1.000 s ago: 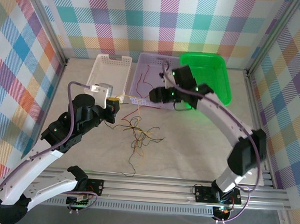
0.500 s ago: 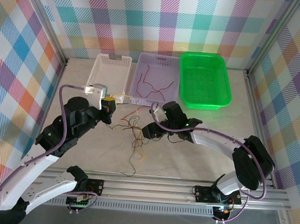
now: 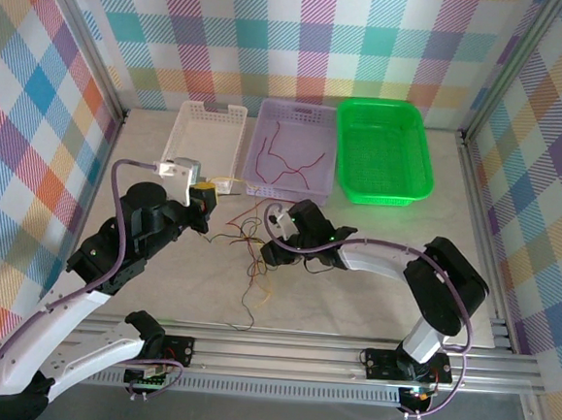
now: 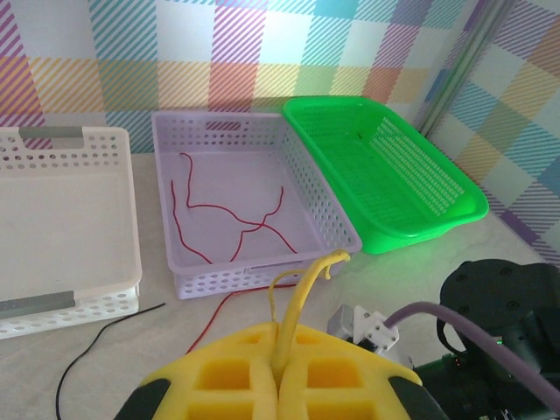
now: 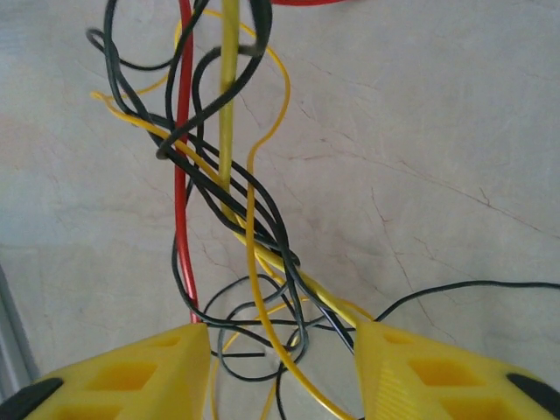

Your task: Untangle the cables

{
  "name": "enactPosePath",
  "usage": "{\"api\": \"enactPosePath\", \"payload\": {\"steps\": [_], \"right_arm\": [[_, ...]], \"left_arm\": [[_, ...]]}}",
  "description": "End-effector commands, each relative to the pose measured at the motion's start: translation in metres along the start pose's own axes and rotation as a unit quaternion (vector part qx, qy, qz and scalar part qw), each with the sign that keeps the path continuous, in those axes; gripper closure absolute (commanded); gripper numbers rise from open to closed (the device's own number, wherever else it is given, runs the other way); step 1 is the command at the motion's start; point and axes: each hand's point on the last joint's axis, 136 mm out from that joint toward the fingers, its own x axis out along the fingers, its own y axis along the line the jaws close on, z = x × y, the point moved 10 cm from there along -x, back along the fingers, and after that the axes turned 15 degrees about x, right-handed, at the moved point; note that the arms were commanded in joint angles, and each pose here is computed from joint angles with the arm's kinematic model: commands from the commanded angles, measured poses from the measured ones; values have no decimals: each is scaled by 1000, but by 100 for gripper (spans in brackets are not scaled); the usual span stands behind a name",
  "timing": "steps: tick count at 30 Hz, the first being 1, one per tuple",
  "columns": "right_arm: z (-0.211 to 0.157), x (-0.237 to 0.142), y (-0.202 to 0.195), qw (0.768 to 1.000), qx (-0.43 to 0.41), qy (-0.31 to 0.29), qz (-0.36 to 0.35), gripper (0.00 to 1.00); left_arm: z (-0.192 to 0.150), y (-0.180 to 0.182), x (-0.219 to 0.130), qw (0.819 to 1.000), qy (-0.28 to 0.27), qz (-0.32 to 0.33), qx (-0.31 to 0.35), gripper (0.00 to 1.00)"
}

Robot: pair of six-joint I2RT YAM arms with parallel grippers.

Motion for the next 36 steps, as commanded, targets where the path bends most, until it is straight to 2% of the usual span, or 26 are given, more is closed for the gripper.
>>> {"api": "enactPosePath", "payload": {"steps": [1, 5, 6, 13, 16, 21, 26, 36], "right_arm": [[4, 4, 4, 1000, -12, -10, 2, 67], [3, 3, 1, 1000, -8, -10, -12, 96], [3, 2, 1, 1000, -9, -11, -17, 100], [-9, -14, -26, 996, 21, -10, -85, 100], [-15, -27, -48, 992, 61, -13, -114, 100], [-25, -57, -83, 982, 142, -39, -119, 100], [-31, -82, -107, 965, 212, -59, -141, 100], [-43, -114, -150, 920, 341, -95, -167, 100]], "left_arm": [[4, 4, -3, 1000, -23, 14, -3, 100], [5, 5, -4, 999, -26, 19, -2, 100], [5, 5, -5, 999, -26, 22, -2, 100], [21, 19, -31, 995, -41, 87, -19, 100], [32, 24, -47, 992, -50, 111, -37, 100], [48, 33, -70, 985, -63, 144, -70, 100], [63, 40, -90, 979, -80, 172, -79, 100], [96, 43, -121, 977, -120, 158, -76, 100]]}}
